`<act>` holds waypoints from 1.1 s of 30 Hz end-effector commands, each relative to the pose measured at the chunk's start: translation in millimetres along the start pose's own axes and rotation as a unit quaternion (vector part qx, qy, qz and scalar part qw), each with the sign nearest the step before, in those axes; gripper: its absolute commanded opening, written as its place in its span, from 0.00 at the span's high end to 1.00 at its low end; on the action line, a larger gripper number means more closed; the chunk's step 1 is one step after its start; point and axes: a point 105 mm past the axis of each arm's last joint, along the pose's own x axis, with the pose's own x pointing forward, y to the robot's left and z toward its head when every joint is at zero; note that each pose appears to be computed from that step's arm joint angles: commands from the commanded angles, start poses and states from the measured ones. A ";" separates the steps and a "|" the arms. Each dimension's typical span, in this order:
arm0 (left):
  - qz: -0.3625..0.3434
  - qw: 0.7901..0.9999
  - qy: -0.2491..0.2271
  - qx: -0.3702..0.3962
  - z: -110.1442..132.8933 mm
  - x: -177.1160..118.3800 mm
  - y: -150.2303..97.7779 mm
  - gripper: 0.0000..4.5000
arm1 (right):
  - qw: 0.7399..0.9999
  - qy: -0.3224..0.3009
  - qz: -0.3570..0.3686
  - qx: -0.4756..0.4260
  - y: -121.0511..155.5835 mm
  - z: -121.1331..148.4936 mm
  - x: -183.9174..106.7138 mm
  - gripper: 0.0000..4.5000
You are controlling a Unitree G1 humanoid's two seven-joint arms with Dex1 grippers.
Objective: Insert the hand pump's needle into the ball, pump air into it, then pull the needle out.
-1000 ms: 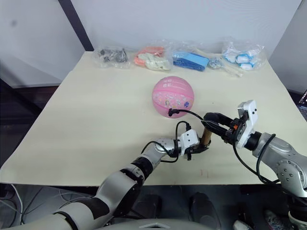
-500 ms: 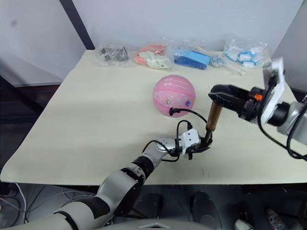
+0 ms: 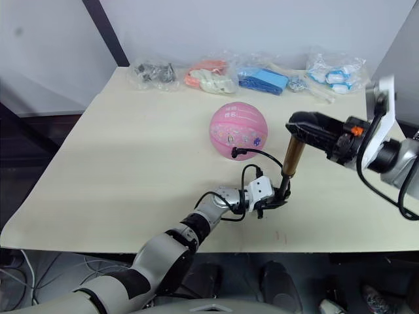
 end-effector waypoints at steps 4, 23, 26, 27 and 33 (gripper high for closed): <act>-0.041 0.995 0.076 -0.042 -43.7 -7.5 -27.1 0.75 | 0.998 0.047 -0.023 0.025 -16.2 -53.7 5.0 0.56; -0.035 0.996 0.075 -0.046 -43.3 -7.1 -25.9 0.75 | 0.992 0.118 -0.011 0.053 -17.4 -130.5 17.1 0.56; -0.034 0.996 0.075 -0.046 -43.2 -7.0 -25.6 0.75 | 0.998 0.059 -0.005 0.021 -14.7 -83.3 17.8 0.56; -0.034 0.996 0.075 -0.046 -43.2 -7.0 -25.5 0.75 | 0.999 0.045 -0.002 0.013 -12.9 -70.7 17.6 0.56; -0.034 0.995 0.076 -0.047 -44.0 -7.4 -25.9 0.75 | 0.998 -0.028 0.024 -0.046 7.4 19.0 10.2 0.56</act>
